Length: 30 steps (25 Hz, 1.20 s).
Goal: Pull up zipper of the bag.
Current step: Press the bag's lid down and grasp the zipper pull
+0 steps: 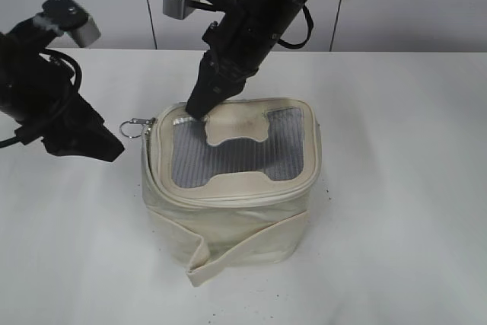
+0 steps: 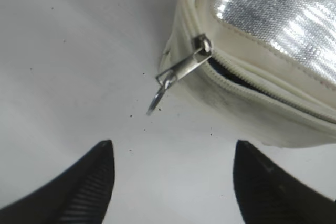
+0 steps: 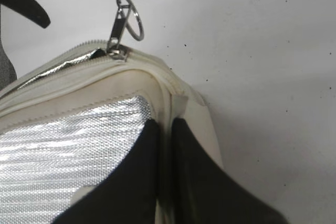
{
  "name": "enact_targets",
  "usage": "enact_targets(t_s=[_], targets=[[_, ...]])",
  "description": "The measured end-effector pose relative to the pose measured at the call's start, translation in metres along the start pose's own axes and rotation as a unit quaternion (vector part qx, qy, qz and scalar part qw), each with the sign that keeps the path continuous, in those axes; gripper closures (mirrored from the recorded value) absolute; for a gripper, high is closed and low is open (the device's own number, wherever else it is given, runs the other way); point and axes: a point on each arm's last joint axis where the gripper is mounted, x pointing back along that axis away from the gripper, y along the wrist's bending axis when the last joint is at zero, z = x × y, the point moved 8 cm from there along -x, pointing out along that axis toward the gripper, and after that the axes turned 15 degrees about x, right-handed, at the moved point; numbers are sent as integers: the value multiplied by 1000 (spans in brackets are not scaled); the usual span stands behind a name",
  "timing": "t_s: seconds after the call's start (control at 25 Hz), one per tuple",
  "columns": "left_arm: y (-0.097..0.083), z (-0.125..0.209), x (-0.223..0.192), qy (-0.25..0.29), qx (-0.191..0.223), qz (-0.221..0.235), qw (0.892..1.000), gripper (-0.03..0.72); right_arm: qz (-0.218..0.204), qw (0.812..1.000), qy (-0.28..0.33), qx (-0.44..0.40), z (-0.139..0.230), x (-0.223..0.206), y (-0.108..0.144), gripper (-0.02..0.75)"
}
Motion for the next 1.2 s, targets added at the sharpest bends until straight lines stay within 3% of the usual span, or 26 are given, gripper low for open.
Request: enact_targets(t_s=[0.32, 0.64, 0.76, 0.96, 1.04, 1.2], targets=[[-15, -24, 1, -22, -71, -20, 997, 149, 0, 1000, 1, 0, 0, 0, 0, 698], [-11, -20, -10, -6, -79, -24, 997, 174, -1, 1000, 1, 1, 0, 0, 0, 698], [-9, -19, -14, -2, -78, -25, 997, 279, -1, 1000, 0, 0, 0, 0, 0, 698], [-12, -21, -14, -1, -81, -21, 996, 622, -1, 1000, 0, 1, 0, 0, 0, 699], [-14, -20, -13, 4, -82, -17, 996, 683, -1, 1000, 0, 1, 0, 0, 0, 699], [-19, -12, -13, 24, -82, -1, 996, 691, 1, 1000, 0, 3, -1, 1, -1, 699]])
